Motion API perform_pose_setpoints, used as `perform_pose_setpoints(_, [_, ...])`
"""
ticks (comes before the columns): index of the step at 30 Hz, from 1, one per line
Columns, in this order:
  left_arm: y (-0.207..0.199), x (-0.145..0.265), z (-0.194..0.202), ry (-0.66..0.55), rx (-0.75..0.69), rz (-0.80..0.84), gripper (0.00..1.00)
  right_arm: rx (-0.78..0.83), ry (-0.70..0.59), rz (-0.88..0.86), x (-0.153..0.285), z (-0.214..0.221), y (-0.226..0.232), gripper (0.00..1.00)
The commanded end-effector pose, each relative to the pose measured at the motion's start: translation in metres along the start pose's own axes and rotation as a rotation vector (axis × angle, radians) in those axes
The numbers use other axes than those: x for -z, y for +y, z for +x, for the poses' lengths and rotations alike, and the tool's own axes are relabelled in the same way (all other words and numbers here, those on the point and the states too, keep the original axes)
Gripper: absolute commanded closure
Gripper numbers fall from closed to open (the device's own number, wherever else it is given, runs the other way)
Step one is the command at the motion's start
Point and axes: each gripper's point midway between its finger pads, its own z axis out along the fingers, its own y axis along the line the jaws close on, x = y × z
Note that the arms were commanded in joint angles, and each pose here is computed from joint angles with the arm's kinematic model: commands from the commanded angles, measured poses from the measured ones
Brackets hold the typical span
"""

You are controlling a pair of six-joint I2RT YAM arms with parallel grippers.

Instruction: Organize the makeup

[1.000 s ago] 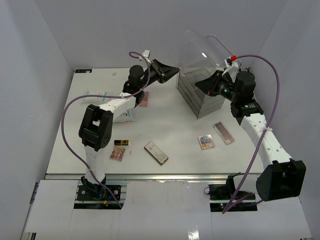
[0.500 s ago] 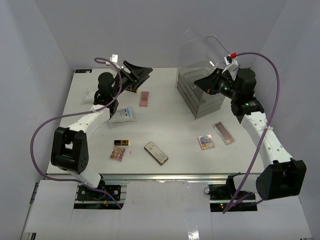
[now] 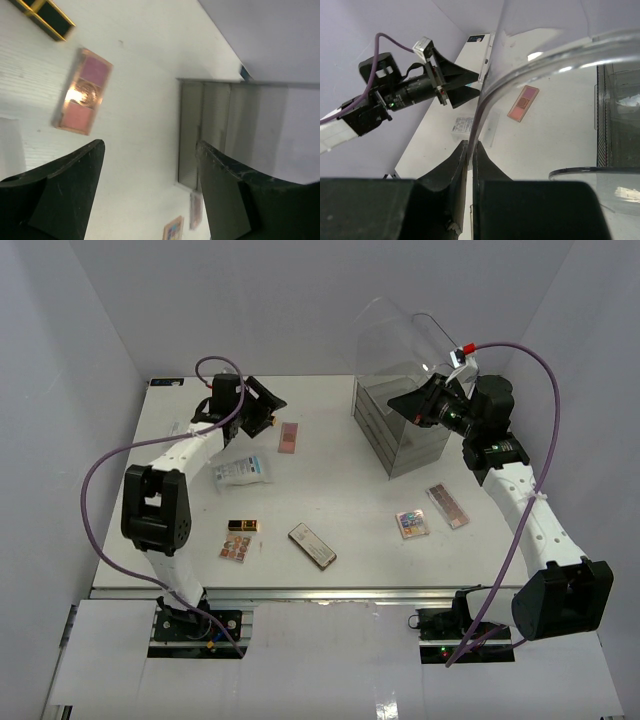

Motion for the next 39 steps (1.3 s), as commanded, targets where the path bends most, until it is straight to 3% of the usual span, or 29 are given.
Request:
perform_pose_setpoints(1, [0.049,-0.023,-0.031,-0.088,0.056,-0.350,0.14,0.156,-0.132,-0.151,0.012,-0.045,0.054,0.92])
perform_pose_setpoints(5, [0.064,-0.050,-0.046,-0.103,0.077,-0.484,0.11,0.151,-0.129,-0.147,0.012,-0.043,0.052,0.92])
perform_pose_setpoints(14, [0.073,-0.081,-0.055,-0.128,0.178,-0.531,0.18,0.143,-0.123,-0.141,0.015,-0.040,0.052,0.92])
perform_pose_setpoints(25, [0.086,-0.087,-0.050,-0.109,0.181,-0.557,0.19,0.137,-0.118,-0.133,0.016,-0.035,0.049,0.92])
perform_pose_setpoints(32, [0.064,-0.028,-0.081,-0.197,0.019,-0.560,0.13,0.139,-0.119,-0.127,0.018,-0.032,0.047,0.92])
perform_pose_setpoints(35, [0.068,0.011,-0.076,-0.171,-0.082,-0.602,0.05,0.140,-0.125,-0.120,0.019,-0.032,0.046,0.91])
perform_pose_setpoints(39, [0.102,0.072,-0.045,-0.131,0.069,-0.704,0.02,0.133,-0.130,-0.121,0.021,-0.031,0.046,0.91])
